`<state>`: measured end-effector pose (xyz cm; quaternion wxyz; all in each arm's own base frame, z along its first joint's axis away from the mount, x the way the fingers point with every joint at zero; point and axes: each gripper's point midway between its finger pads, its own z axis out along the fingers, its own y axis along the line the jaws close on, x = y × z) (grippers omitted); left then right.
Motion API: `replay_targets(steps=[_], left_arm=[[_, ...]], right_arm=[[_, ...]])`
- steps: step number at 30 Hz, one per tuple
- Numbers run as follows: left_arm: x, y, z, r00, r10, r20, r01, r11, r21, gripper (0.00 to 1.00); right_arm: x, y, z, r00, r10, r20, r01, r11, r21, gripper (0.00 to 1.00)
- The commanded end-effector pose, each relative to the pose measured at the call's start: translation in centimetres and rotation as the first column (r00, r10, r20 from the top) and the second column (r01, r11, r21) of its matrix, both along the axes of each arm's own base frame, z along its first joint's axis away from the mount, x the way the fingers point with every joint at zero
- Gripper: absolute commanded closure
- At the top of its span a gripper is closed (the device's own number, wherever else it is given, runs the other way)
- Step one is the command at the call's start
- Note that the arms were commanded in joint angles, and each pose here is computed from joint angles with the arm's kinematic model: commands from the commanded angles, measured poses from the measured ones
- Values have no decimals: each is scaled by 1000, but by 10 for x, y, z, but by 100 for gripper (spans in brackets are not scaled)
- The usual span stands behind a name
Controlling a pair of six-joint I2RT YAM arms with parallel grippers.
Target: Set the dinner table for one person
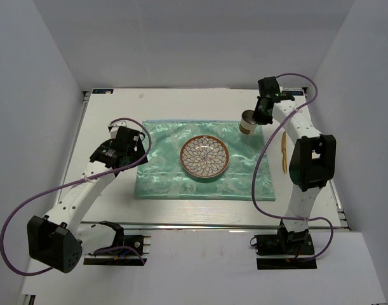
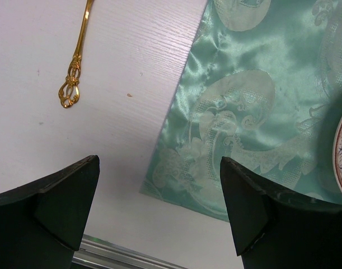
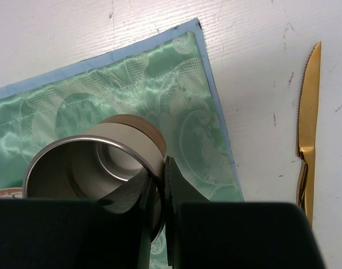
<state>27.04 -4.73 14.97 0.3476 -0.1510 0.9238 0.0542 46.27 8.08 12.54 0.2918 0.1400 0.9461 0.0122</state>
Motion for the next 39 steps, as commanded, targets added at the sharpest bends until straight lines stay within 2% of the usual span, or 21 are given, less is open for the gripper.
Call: replay_targets(steps=[1, 11, 13, 18, 20, 21, 23, 24, 25, 26, 27, 34, 37, 39], left_arm=[[2, -1, 9, 1000, -1, 29, 2, 1000, -15, 2], [3, -4, 5, 1000, -20, 16, 20, 1000, -20, 2], [3, -5, 5, 1000, -24, 13, 24, 999, -22, 2], [3, -5, 4, 1000, -27, 9, 27, 999, -20, 2], [2, -5, 3, 1000, -29, 8, 29, 999, -22, 2], [2, -5, 4, 1000, -29, 10, 29, 999, -23, 2], [2, -5, 4, 1000, -28, 12, 28, 999, -22, 2], [2, -4, 5, 1000, -27, 12, 27, 999, -21, 2], [2, -4, 5, 1000, -27, 16, 27, 999, -23, 2], [1, -7, 6, 999, -34, 19, 34, 999, -23, 2], [1, -6, 6, 999, -33, 19, 33, 999, -22, 2], [-1, -1, 9, 1000, -3, 26, 4, 1000, -13, 2], [-3, 3, 16, 998, 21, 51, -21, 1000, -12, 2], [-4, 5, 20, 997, 32, 64, -32, 999, -12, 2]], right_arm=[[8, -3, 18, 998, -2, 66, 4, 1000, -26, 100], [10, -1, -17, 1000, -14, 2, 14, 1000, -17, 100], [11, 1, -23, 1000, -9, -3, 9, 1000, 1, 95], [13, 5, -23, 1000, -8, 7, 8, 1000, 14, 93], [15, 6, -21, 1000, -7, 14, 7, 1000, 14, 70], [15, 3, -20, 1000, -13, 12, 13, 1000, 11, 50], [15, 3, -13, 1000, -15, 22, 15, 1000, -2, 44], [16, 3, -8, 999, -16, 31, 16, 1000, -1, 38], [16, 4, -4, 999, -16, 36, 16, 1000, 1, 27], [18, 1, 8, 998, -19, 63, 19, 1000, 4, 26], [20, 2, 18, 996, -18, 82, 17, 1000, 7, 11], [-1, -3, 114, 966, 5, 258, -16, 999, 43, 11], [-31, -21, 123, 965, 10, 260, -8, 1000, -9, 11], [-62, -31, 98, 976, 57, 212, -49, 998, -41, 11]])
